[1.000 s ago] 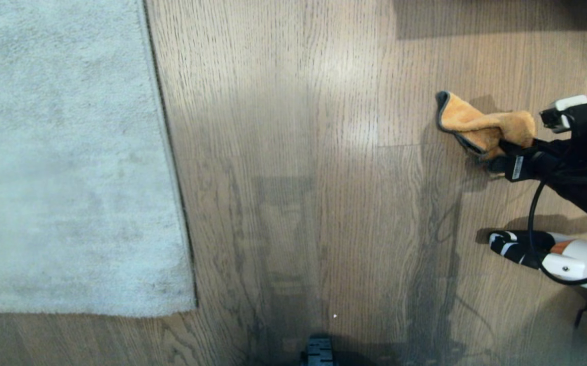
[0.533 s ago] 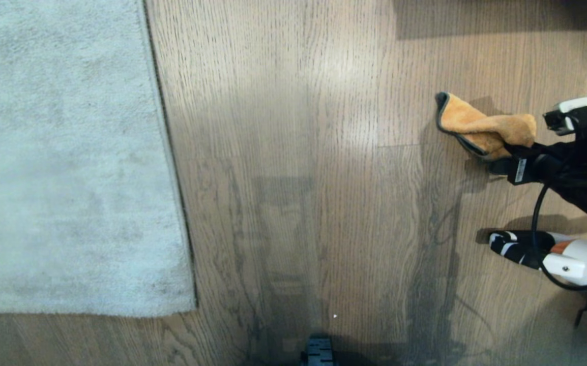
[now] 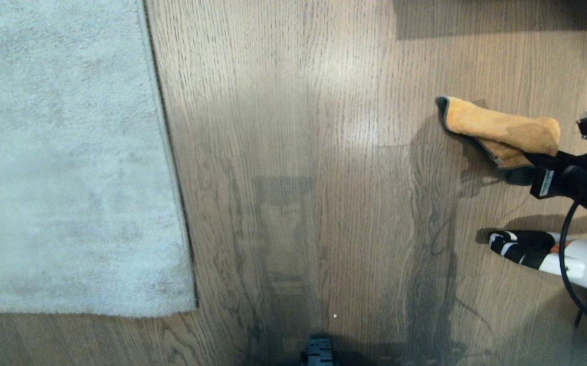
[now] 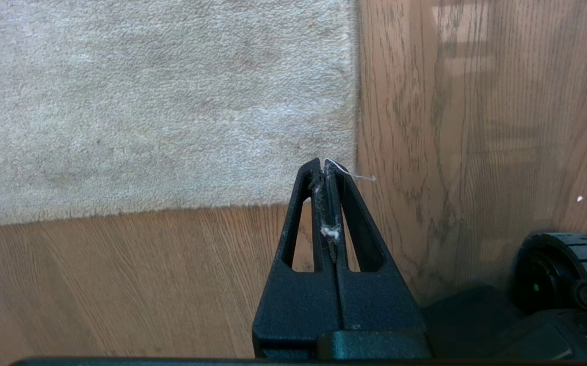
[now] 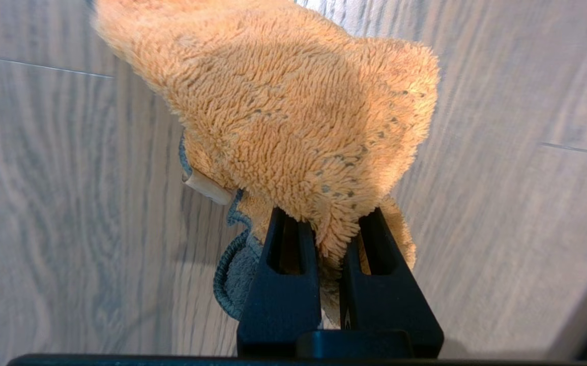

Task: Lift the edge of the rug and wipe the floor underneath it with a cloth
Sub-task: Pick up the rag

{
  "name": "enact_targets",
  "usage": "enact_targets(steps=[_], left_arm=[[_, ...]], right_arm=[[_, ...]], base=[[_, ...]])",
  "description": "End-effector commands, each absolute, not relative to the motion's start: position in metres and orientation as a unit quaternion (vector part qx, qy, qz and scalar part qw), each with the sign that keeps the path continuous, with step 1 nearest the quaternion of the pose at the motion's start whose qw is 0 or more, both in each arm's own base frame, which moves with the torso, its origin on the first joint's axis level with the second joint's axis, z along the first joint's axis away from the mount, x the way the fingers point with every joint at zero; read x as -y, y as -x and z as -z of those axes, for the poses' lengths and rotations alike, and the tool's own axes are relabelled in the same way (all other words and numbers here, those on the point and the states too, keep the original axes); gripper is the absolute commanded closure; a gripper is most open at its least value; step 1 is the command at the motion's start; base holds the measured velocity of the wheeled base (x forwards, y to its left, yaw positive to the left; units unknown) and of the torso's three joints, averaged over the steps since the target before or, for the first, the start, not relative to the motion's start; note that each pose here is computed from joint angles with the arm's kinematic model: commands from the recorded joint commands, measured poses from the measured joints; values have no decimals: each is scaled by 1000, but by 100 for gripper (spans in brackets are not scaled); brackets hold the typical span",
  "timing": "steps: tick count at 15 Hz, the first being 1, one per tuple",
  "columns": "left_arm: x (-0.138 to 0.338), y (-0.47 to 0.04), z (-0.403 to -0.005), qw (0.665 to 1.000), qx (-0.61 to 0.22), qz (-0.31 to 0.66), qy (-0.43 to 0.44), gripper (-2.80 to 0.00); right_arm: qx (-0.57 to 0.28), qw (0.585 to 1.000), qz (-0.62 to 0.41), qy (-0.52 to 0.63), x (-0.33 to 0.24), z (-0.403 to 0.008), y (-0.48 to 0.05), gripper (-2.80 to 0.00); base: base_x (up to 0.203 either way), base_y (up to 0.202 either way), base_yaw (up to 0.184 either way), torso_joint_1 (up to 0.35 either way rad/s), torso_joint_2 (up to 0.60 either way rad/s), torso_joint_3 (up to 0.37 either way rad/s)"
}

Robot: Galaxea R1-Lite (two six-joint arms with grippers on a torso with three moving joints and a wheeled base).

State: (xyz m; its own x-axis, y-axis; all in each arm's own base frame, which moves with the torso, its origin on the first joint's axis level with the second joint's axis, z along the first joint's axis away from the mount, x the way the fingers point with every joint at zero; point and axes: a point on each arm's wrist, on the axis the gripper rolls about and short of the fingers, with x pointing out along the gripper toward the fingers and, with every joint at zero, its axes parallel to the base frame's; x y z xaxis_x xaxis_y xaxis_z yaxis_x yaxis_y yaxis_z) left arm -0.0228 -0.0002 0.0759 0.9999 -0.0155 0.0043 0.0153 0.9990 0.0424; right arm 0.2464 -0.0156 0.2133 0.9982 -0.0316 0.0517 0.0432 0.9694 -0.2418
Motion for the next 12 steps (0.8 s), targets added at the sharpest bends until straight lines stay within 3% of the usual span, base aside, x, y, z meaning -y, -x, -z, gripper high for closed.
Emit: enact_targets(steps=[1, 12], left_arm=[[0, 23, -76, 1000, 2, 8, -21, 0], [0, 23, -76, 1000, 2, 8, -21, 0]], right_arm=[[44, 991, 20, 123, 14, -220, -224, 0], [86, 991, 17, 104, 5, -207, -96, 0]], base=[[0, 0, 0, 0, 0, 0], [0, 0, 0, 0, 0, 0]])
